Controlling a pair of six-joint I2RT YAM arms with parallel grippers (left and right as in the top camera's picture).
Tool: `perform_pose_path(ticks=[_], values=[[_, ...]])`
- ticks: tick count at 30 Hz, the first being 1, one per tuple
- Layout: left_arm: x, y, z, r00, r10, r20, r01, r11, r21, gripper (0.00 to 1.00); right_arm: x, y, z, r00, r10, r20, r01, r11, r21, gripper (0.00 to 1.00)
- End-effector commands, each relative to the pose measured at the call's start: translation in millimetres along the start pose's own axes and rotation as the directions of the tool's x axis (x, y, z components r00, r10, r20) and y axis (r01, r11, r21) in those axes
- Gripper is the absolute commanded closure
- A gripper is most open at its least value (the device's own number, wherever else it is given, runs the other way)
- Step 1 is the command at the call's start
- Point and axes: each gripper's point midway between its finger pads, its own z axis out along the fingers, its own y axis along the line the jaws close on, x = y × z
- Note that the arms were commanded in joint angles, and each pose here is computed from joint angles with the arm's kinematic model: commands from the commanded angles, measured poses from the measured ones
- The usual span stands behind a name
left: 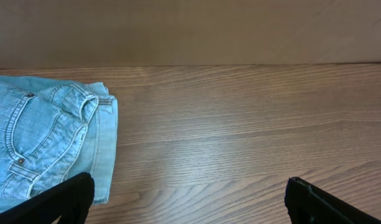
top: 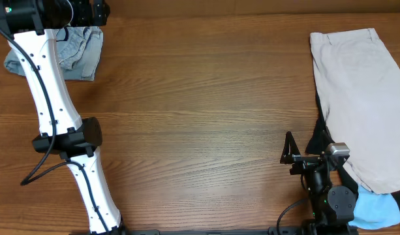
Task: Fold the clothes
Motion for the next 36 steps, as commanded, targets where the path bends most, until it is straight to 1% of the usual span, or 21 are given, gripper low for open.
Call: perform_pose_path(ticks=[1,28,31,36], values=[[-2.1,-7.2,-2.0,1.000,-0.005,0.009,0.005,1.000,0.021,0.00,0.3,-2.5,-0.1,1.000,-0.007,0.010,0.007,1.000,0.011,0.00],[-1.9,-8.2,-1.3,1.000,-0.004,0.008,0.004,1.000,0.022,0.00,0.5,-2.6,-0.1,1.000,-0.007,0.010,0.007,1.000,0.011,0.00],[1.7,-10.2,4.7,1.000,-0.005,-0.011,0.005,1.000,0.028,0.00,0.5,-2.6,-0.1,1.000,-0.007,0.010,0.007,1.000,0.011,0.00],[8.0,-17.4,0.5,0.999,-0.009,-0.044,0.010,0.999,0.036,0.00,0.5,-2.6,-0.1,1.000,-0.007,0.010,0.007,1.000,0.011,0.00]])
